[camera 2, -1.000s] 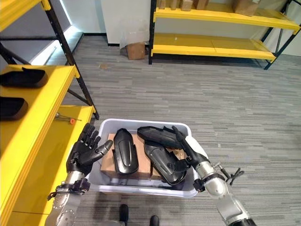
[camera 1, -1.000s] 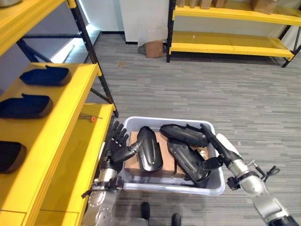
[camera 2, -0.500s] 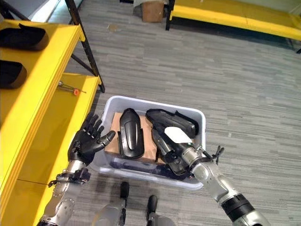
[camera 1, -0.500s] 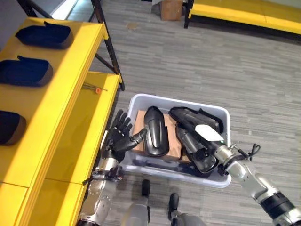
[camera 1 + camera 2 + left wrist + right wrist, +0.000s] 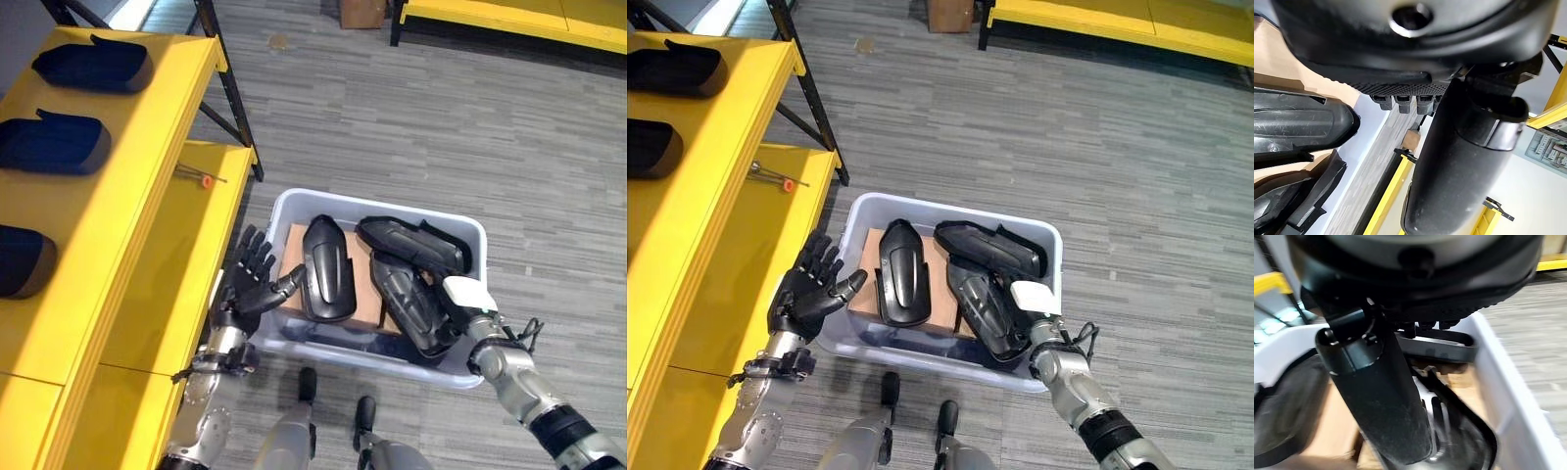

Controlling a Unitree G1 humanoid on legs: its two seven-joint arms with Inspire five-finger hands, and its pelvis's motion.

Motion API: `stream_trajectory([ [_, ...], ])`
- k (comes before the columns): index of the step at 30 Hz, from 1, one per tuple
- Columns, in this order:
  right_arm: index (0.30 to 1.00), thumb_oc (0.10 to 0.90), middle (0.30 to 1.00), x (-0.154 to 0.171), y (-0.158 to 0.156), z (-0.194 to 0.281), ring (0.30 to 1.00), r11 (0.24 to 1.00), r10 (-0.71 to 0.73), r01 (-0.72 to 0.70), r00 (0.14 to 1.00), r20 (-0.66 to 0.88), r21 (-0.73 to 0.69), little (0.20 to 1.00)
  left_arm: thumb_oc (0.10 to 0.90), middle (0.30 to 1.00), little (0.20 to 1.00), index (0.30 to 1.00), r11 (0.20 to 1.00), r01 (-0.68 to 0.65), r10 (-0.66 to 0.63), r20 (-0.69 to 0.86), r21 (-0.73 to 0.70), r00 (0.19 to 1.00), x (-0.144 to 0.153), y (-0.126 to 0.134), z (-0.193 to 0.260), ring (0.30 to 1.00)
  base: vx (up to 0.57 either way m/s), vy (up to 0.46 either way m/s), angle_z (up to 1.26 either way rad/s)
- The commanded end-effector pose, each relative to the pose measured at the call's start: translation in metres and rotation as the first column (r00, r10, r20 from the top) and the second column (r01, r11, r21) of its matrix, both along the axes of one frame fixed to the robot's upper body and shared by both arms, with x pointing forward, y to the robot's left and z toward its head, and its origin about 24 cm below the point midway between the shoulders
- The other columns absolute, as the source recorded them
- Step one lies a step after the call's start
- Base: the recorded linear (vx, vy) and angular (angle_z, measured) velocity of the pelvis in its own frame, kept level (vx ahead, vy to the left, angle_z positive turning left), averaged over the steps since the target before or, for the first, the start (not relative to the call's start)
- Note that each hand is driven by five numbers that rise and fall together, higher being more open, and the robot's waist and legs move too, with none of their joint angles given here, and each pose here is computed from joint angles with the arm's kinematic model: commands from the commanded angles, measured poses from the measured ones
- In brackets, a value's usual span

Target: Move parts from the plastic box to the shelf.

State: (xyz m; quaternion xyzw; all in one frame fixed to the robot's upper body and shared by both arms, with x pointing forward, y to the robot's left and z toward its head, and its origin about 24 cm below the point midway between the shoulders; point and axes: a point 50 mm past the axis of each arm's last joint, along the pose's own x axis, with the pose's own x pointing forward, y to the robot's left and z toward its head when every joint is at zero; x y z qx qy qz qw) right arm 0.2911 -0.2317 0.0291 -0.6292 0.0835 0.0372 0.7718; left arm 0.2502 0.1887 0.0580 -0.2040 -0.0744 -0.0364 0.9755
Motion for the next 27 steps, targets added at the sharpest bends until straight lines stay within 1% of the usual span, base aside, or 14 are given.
stream_trajectory([
  [1, 1.0, 0.9, 1.0, 0.026, 0.006, 0.044, 1.0, 0.998, -0.043, 0.033, 0.98, 0.192, 0.054, 1.0, 0.9, 1.0, 1.0, 1.0, 0.998, 0.059, -0.056, 0.241, -0.006, 0.969, 0.008, -0.009, 0.048, 1.0, -0.07, -0.006, 0.0],
  [2, 1.0, 0.9, 1.0, 0.027, 0.004, 0.045, 1.0, 0.998, -0.054, 0.044, 0.979, 0.198, 0.053, 1.0, 0.9, 1.0, 1.0, 1.0, 0.998, 0.062, -0.058, 0.244, -0.006, 0.968, 0.009, -0.009, 0.049, 1.0, -0.09, -0.001, 0.0],
  [3, 1.0, 0.9, 1.0, 0.03, 0.003, 0.05, 1.0, 0.997, -0.072, 0.069, 0.969, 0.236, 0.022, 1.0, 0.9, 1.0, 1.0, 1.0, 0.998, 0.067, -0.062, 0.248, -0.012, 0.967, 0.011, -0.011, 0.051, 1.0, -0.11, 0.006, 0.0],
  [8, 1.0, 0.9, 1.0, 0.042, 0.013, 0.065, 1.0, 0.999, -0.032, 0.034, 0.964, 0.264, -0.001, 1.0, 0.9, 1.0, 1.0, 1.0, 0.997, 0.072, -0.067, 0.272, -0.01, 0.96, 0.017, -0.018, 0.058, 1.0, -0.09, 0.013, -0.01],
  [14, 1.0, 0.9, 1.0, 0.05, 0.04, 0.079, 1.0, 0.989, 0.127, -0.097, 0.948, 0.292, -0.113, 1.0, 0.9, 1.0, 1.0, 1.0, 0.996, 0.092, -0.085, 0.29, -0.012, 0.953, 0.022, -0.026, 0.062, 1.0, -0.08, 0.003, 0.01],
  [17, 1.0, 0.9, 1.0, 0.051, 0.055, 0.091, 1.0, 0.953, 0.244, -0.171, 0.921, 0.302, -0.248, 1.0, 0.9, 1.0, 1.0, 1.0, 0.995, 0.097, -0.089, 0.296, -0.011, 0.951, 0.022, -0.027, 0.064, 1.0, -0.06, 0.008, 0.03],
  [18, 1.0, 0.9, 1.0, 0.051, 0.055, 0.091, 1.0, 0.953, 0.244, -0.171, 0.921, 0.302, -0.248, 1.0, 0.9, 1.0, 1.0, 1.0, 0.995, 0.097, -0.089, 0.296, -0.011, 0.951, 0.022, -0.027, 0.064, 1.0, -0.04, 0.02, 0.02],
  [19, 1.0, 0.9, 1.0, 0.051, 0.058, 0.094, 1.0, 0.928, 0.284, -0.182, 0.911, 0.3, -0.326, 1.0, 0.9, 1.0, 1.0, 1.0, 0.995, 0.095, -0.086, 0.295, -0.015, 0.952, 0.021, -0.026, 0.064, 1.0, -0.03, 0.009, 0.02],
  [21, 1.0, 0.9, 1.0, 0.051, 0.058, 0.095, 1.0, 0.916, 0.296, -0.182, 0.908, 0.298, -0.358, 1.0, 0.9, 1.0, 1.0, 1.0, 0.995, 0.095, -0.086, 0.295, -0.014, 0.952, 0.021, -0.026, 0.064, 1.0, -0.04, 0.008, 0.0],
  [22, 1.0, 0.9, 1.0, 0.05, 0.055, 0.09, 1.0, 0.905, 0.286, -0.172, 0.923, 0.258, -0.39, 1.0, 0.9, 1.0, 1.0, 1.0, 0.995, 0.096, -0.086, 0.298, -0.019, 0.951, 0.02, -0.026, 0.063, 1.0, 0.0, 0.0, 0.0],
  [24, 1.0, 0.9, 1.0, 0.05, 0.055, 0.09, 1.0, 0.905, 0.286, -0.172, 0.923, 0.258, -0.39, 1.0, 0.9, 1.0, 1.0, 1.0, 0.995, 0.096, -0.086, 0.298, -0.02, 0.951, 0.02, -0.026, 0.063, 1.0, 0.0, 0.0, 0.0],
  [26, 1.0, 0.9, 1.0, 0.045, 0.038, 0.061, 1.0, 0.915, 0.225, -0.147, 0.959, 0.173, -0.376, 1.0, 0.9, 1.0, 1.0, 1.0, 0.994, 0.113, -0.103, 0.299, -0.017, 0.949, 0.019, -0.025, 0.062, 1.0, 0.0, 0.0, 0.0],
  [27, 1.0, 0.9, 1.0, 0.045, 0.038, 0.061, 1.0, 0.915, 0.226, -0.147, 0.959, 0.173, -0.376, 1.0, 0.9, 1.0, 1.0, 1.0, 0.994, 0.113, -0.102, 0.299, -0.017, 0.949, 0.019, -0.025, 0.061, 1.0, 0.0, 0.0, 0.0],
])
